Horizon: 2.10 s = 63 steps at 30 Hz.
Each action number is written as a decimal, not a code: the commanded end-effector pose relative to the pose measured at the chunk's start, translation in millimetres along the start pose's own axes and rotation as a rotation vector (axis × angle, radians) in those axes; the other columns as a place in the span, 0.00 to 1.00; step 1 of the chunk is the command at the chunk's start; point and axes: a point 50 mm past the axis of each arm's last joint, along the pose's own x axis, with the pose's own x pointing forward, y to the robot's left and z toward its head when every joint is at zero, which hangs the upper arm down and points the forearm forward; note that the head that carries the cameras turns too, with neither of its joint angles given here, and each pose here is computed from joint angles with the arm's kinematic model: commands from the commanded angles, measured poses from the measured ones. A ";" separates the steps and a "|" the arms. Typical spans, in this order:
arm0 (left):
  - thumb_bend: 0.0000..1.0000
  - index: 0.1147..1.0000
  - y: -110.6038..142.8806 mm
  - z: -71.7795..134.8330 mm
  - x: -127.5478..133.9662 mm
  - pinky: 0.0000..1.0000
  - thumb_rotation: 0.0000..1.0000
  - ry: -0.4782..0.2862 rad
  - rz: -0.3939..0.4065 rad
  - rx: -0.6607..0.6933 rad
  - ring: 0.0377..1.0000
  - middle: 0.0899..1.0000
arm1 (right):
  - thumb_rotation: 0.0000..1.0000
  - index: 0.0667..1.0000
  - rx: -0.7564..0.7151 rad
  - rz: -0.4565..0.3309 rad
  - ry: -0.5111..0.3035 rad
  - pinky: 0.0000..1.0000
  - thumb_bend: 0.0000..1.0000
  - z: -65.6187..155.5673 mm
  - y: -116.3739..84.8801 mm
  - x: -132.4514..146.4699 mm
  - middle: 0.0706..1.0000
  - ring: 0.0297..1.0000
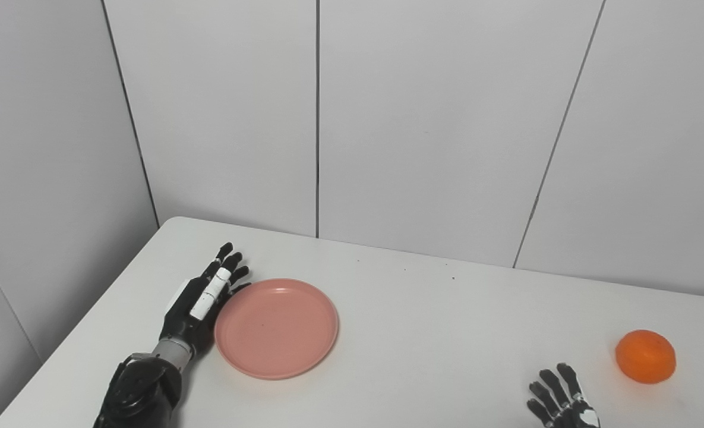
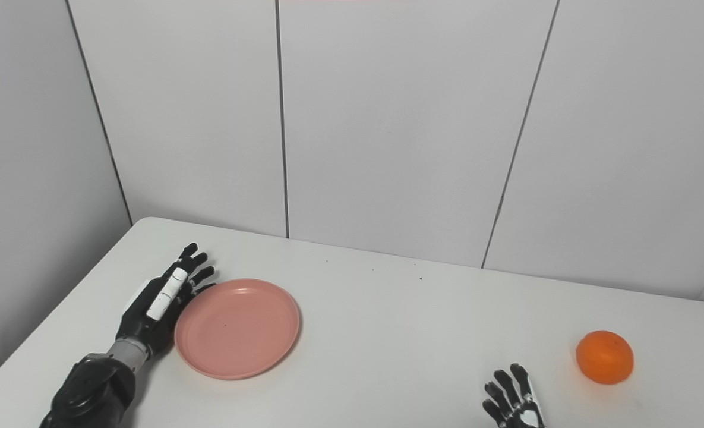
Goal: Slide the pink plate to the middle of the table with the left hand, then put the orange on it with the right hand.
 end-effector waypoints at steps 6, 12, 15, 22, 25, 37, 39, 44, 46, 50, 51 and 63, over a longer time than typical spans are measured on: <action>0.89 0.97 -25.3 18.0 8.1 0.82 0.70 -0.049 -0.034 0.009 0.92 0.97 | 1.00 0.94 0.010 -0.021 0.075 0.87 0.73 -15.1 -1.7 -14.8 0.90 0.87; 0.90 0.97 -39.0 19.3 10.2 0.81 0.70 -0.055 -0.061 -0.005 0.91 0.96 | 1.00 0.95 0.007 -0.020 0.073 0.87 0.73 -14.9 -1.5 -14.3 0.90 0.88; 0.91 0.97 -44.8 19.6 9.5 0.81 0.70 -0.047 -0.064 0.000 0.91 0.96 | 1.00 0.94 0.010 -0.022 0.074 0.87 0.73 -14.9 -1.0 -14.1 0.90 0.87; 0.91 0.97 -58.9 17.2 5.0 0.82 0.70 -0.028 -0.060 -0.002 0.90 0.95 | 1.00 0.95 0.013 -0.024 0.076 0.88 0.72 -15.0 -0.5 -14.4 0.90 0.88; 0.89 0.98 -66.4 14.8 3.1 0.83 0.72 -0.018 -0.072 -0.003 0.91 0.96 | 1.00 0.94 0.015 -0.025 0.078 0.88 0.72 -15.0 -0.1 -14.3 0.90 0.88; 0.88 0.97 -80.9 3.3 2.1 0.86 0.70 0.015 -0.103 -0.036 0.92 0.96 | 0.99 0.94 0.014 -0.024 0.078 0.88 0.72 -15.8 1.5 -13.8 0.90 0.88; 0.88 0.98 -81.7 2.6 1.9 0.88 0.71 0.016 -0.105 -0.033 0.93 0.96 | 1.00 0.94 0.012 -0.023 0.077 0.88 0.72 -15.6 1.6 -13.7 0.90 0.87; 0.85 1.00 -84.1 -0.3 0.7 0.89 0.71 0.021 -0.117 -0.047 0.94 0.97 | 0.99 0.94 0.017 -0.023 0.078 0.87 0.72 -15.3 1.9 -14.1 0.90 0.87; 0.83 1.00 -85.0 -1.3 0.2 0.90 0.71 0.020 -0.123 -0.053 0.94 0.98 | 0.99 0.94 0.014 -0.023 0.079 0.87 0.72 -15.0 2.1 -14.3 0.90 0.87; 0.82 1.00 -88.0 -2.9 -0.3 0.88 0.72 0.023 -0.128 -0.046 0.94 0.98 | 0.99 0.94 0.016 -0.025 0.079 0.87 0.72 -14.9 2.4 -14.1 0.90 0.87; 0.84 1.00 -88.6 -3.3 -0.3 0.87 0.72 0.024 -0.132 -0.044 0.94 0.98 | 0.99 0.94 0.018 -0.027 0.080 0.87 0.72 -14.7 2.6 -14.0 0.90 0.87; 0.91 0.96 -107.8 -6.9 -3.4 0.84 0.69 0.048 -0.118 -0.049 0.90 0.94 | 1.00 0.94 0.013 -0.026 0.082 0.87 0.71 -13.0 5.2 -14.5 0.90 0.87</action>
